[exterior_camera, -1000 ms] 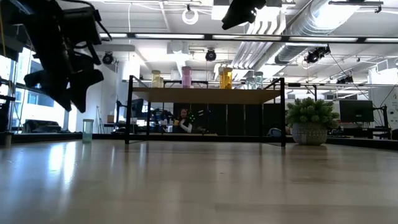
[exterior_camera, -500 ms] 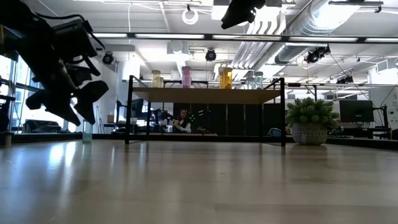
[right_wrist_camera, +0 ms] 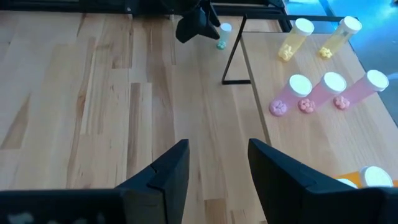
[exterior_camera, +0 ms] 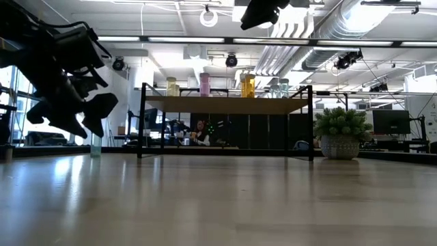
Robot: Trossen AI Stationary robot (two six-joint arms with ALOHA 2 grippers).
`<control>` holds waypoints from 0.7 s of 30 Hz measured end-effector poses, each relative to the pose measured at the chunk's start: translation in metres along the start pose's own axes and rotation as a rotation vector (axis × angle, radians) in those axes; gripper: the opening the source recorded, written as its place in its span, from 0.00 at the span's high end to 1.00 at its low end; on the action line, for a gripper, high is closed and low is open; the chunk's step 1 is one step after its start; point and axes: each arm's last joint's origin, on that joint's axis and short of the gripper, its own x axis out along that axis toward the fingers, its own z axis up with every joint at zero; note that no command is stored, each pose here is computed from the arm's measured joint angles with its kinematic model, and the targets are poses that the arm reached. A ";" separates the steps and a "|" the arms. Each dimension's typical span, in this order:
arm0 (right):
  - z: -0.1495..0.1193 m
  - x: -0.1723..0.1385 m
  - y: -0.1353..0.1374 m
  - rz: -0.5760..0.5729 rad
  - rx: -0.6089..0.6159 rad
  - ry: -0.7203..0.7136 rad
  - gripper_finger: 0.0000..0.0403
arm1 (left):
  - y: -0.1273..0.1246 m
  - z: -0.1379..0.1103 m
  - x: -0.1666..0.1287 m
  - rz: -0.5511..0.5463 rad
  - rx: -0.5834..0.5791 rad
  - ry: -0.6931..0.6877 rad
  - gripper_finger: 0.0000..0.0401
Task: Pick and place medicine bottles onto shelf by color
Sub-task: Put the blue pill bottle on the shelf aligned with the other blue pill bottles
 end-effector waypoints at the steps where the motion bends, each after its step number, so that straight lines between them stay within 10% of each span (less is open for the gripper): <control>1: 0.000 0.000 0.000 0.000 0.000 -0.004 0.61 | -0.001 0.000 0.000 -0.007 0.012 -0.002 0.49; 21: 0.004 0.000 0.000 -0.004 0.003 -0.040 0.61 | -0.008 -0.001 0.026 0.074 0.053 0.010 0.49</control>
